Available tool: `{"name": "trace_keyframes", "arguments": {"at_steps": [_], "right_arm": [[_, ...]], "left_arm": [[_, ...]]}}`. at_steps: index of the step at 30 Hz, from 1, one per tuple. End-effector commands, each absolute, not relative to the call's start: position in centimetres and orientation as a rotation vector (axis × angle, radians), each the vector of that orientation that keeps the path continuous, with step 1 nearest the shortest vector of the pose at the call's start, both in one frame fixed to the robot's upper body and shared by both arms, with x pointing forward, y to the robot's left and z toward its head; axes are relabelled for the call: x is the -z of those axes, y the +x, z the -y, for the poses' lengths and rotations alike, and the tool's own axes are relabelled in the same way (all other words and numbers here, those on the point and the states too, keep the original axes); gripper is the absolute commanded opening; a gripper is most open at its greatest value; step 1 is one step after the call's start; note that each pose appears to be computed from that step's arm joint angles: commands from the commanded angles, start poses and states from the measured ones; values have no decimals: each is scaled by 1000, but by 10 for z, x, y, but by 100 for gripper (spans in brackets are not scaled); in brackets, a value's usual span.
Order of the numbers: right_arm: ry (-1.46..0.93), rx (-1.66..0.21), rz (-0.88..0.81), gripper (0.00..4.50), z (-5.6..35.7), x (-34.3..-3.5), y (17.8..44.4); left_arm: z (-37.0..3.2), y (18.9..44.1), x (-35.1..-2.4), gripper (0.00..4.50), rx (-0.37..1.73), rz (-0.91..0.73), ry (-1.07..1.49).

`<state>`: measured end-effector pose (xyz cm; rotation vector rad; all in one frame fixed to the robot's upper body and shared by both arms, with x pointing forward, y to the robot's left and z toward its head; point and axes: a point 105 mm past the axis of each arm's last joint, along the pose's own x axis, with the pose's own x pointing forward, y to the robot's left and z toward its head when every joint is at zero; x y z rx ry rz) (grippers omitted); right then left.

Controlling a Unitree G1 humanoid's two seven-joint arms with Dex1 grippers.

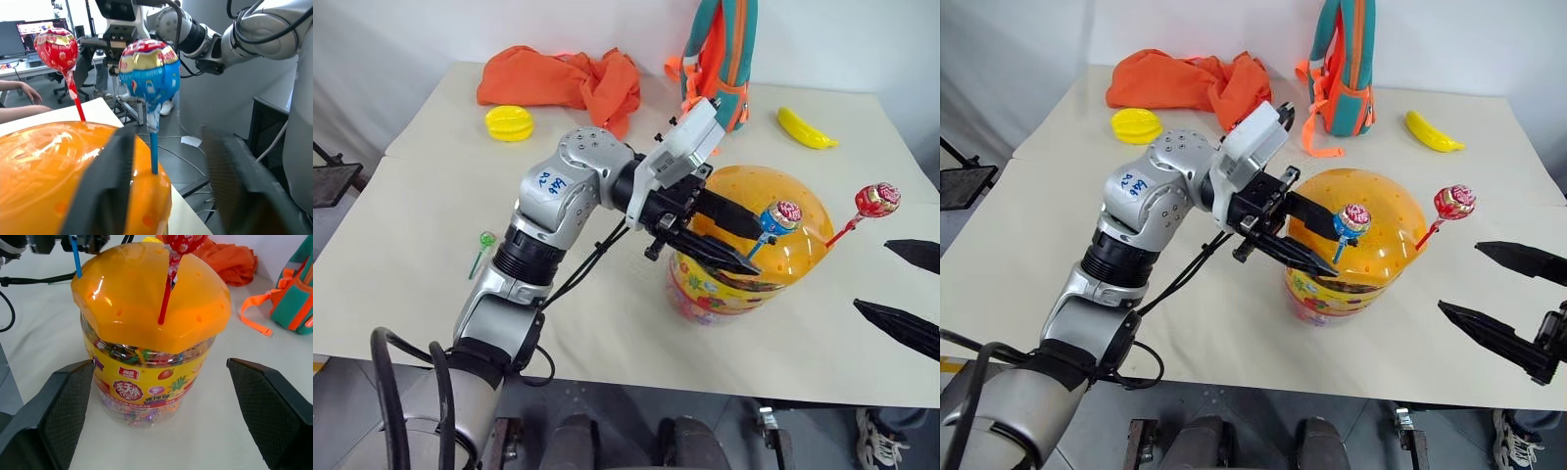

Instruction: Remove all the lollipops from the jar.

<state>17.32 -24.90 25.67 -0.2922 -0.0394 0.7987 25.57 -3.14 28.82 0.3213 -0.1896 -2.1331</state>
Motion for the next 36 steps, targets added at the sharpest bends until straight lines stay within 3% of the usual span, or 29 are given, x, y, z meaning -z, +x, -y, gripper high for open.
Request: {"name": "trace_keyframes", "arguments": {"at_steps": [1,3,4,9,15,19,21,26,29,32,36], "right_arm": [[-310,-787,90,450,248,-266,168],[-306,-790,93,450,247,-266,166],[-304,-793,91,450,246,-265,165],[-289,-813,84,450,242,-264,160],[-272,-833,78,450,238,-265,154],[-264,-828,83,450,237,-265,156],[-261,-828,80,450,238,-264,157],[-261,-827,73,450,240,-263,161],[-263,-830,68,450,242,-264,166],[-263,-841,63,450,242,-263,170],[-265,-862,54,450,242,-263,177]], "left_arm": [[37,251,-303,76,2132,258,341],[38,253,-308,10,2118,275,328],[38,254,-312,4,2110,294,316],[35,260,-333,4,2066,355,285],[20,290,-377,4,1834,446,290],[4,319,-388,4,1617,330,302],[-15,346,-390,4,1423,231,271],[-74,395,-352,4,1025,-120,326],[-128,412,-304,4,753,-414,314],[-157,404,-269,4,649,-602,282],[-181,373,-217,4,622,-839,263]]}}
